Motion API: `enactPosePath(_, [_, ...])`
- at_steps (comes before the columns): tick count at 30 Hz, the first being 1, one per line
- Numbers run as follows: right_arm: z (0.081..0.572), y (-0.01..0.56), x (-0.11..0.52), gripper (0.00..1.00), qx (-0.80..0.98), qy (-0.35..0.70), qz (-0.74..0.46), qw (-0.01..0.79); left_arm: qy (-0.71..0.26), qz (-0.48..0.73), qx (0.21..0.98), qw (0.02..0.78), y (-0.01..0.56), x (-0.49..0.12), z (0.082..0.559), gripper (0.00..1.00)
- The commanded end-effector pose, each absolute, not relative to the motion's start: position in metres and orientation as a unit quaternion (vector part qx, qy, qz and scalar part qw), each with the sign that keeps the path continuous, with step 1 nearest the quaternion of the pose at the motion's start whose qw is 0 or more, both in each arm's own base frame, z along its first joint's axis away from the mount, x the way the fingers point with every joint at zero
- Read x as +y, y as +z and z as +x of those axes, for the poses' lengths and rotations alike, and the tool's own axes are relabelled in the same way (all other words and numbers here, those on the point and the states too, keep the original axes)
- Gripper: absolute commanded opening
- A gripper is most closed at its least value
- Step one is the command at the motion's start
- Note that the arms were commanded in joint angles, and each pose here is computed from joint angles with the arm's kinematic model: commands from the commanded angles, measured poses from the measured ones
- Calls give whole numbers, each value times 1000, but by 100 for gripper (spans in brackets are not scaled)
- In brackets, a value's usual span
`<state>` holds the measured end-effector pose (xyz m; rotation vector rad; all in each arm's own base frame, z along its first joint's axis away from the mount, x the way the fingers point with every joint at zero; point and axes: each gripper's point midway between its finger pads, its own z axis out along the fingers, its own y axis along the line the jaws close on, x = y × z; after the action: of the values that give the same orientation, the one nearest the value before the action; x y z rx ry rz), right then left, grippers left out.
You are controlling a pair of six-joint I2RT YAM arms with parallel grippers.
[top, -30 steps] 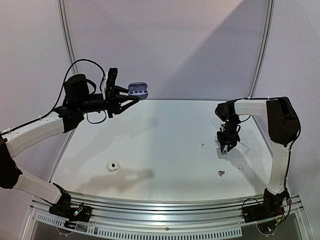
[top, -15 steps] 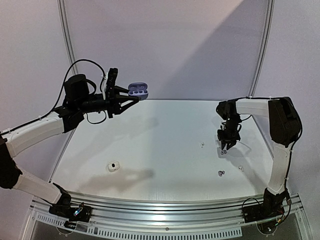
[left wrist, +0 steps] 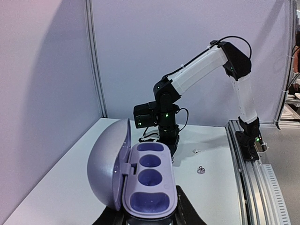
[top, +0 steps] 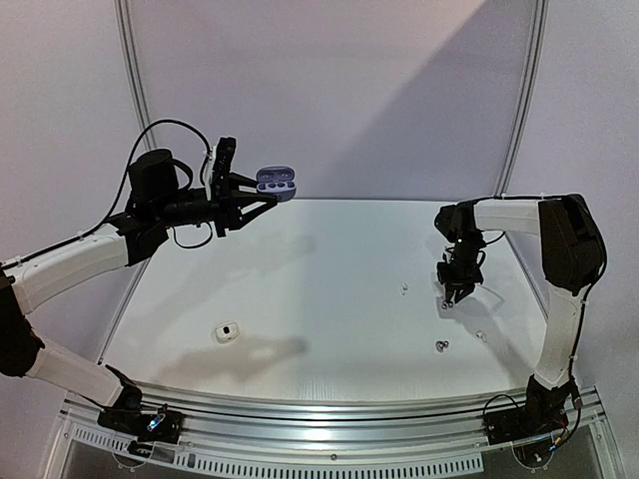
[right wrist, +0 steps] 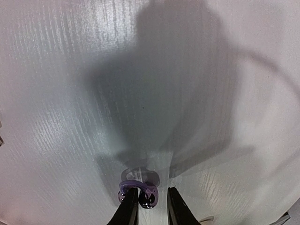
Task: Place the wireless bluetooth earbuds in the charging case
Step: Pick up the right earbud from the center of the board.
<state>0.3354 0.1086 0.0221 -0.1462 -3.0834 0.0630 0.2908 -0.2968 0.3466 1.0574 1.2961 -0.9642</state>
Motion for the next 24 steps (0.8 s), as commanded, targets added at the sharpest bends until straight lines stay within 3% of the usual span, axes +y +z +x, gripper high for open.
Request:
enactPosePath(1, [336,17,108,20,-998,17,-47,29,-410,451,555,566,343,-295,287,0])
enactPosePath(19, [327,4,120,18,-997,-17,-49,55,-408,451,557,566,342,-295,289,0])
enactPosePath(24, [328,3,119,7,-997,-14,-48,54,-407,450,557,567,342,-295,290,0])
